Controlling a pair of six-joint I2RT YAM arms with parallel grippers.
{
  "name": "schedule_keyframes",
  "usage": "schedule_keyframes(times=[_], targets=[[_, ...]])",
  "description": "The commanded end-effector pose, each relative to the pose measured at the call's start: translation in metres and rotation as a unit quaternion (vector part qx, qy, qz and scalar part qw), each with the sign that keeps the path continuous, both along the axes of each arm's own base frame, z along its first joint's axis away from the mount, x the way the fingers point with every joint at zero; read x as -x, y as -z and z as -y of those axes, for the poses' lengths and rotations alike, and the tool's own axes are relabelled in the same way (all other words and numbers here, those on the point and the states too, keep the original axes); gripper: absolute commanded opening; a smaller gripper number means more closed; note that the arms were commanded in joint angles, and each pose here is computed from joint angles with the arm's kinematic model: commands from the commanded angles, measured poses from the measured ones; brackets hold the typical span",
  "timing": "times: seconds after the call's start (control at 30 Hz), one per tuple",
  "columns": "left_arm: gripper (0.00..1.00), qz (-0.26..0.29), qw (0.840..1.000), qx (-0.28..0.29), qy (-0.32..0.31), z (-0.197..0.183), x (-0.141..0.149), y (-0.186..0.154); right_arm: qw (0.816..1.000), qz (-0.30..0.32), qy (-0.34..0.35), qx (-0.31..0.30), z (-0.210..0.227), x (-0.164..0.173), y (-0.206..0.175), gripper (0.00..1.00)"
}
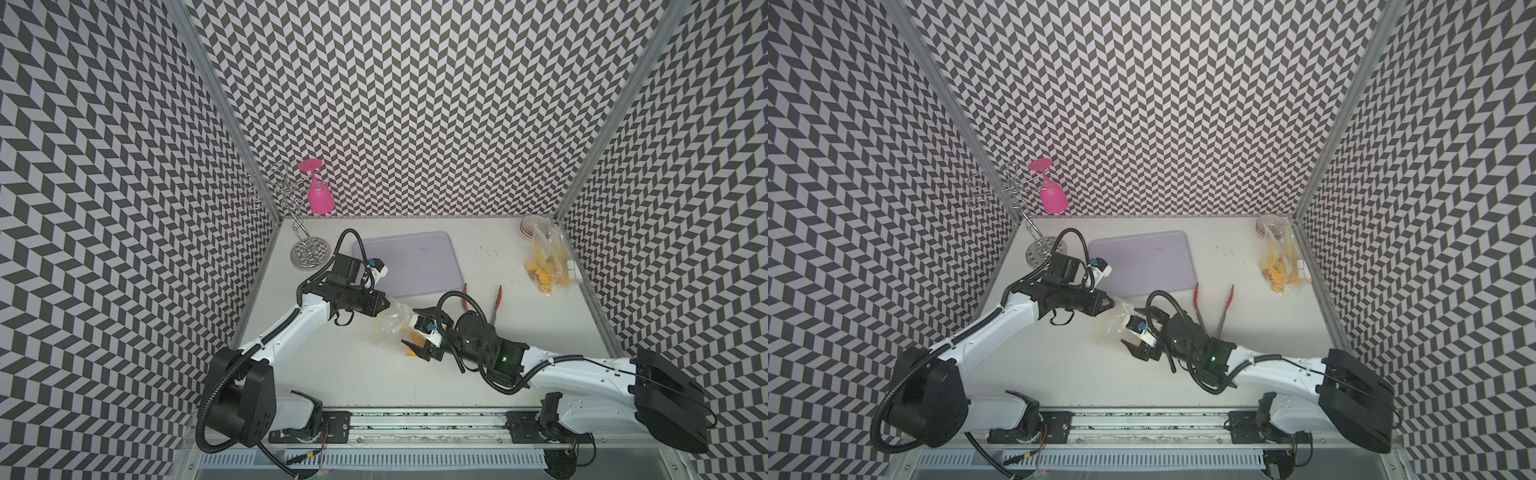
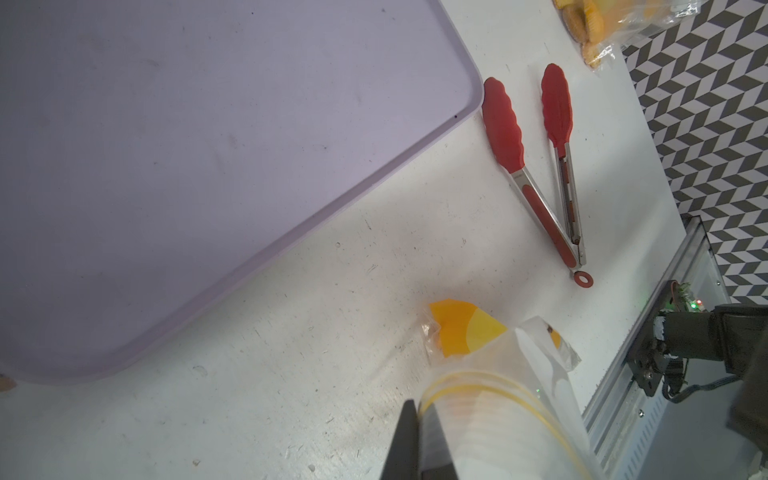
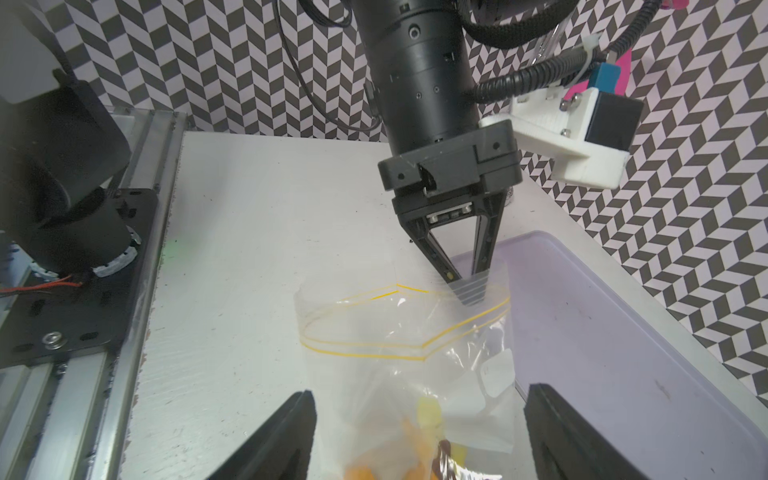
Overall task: Put the cookies into a resealable bag to prevent moisture
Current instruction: Pick up the ziploc bag from the center of the board.
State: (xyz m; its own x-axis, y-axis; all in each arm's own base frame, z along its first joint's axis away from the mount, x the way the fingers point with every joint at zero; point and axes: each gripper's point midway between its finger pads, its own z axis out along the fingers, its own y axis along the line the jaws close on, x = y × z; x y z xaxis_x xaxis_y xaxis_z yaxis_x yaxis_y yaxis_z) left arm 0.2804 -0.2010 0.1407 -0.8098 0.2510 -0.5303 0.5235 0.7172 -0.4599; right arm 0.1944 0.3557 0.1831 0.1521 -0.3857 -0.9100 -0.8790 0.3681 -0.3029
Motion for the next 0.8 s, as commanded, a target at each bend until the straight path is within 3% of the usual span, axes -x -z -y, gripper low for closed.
schedule_keyframes(times=[0.0,0.27,0.37,0.53,0.63,0.77], targets=[[0.00,0.012,1.000,0.017,0.007,0.003,0.001,-0.008,0.999,0.033,-0.017,-0.004,-0.018,-0.004,-0.014,0.83],[0.00,0.008,1.000,0.021,0.013,0.004,0.002,-0.006,0.998,0.033,-0.025,0.040,-0.033,-0.013,0.009,0.82],[0.00,0.007,1.000,0.022,0.015,0.005,0.003,-0.006,0.998,0.031,-0.024,0.049,-0.035,-0.015,0.016,0.73],[0.00,0.009,0.999,0.029,0.018,0.006,0.004,-0.009,0.998,0.030,-0.019,0.046,-0.036,-0.017,0.017,0.43],[0.00,0.008,0.999,0.030,0.019,0.007,0.004,-0.009,0.999,0.028,-0.011,0.033,-0.035,-0.018,0.013,0.17],[0.00,0.009,0.999,0.033,0.021,0.007,0.004,-0.010,0.999,0.024,-0.005,0.027,-0.034,-0.019,0.012,0.00]])
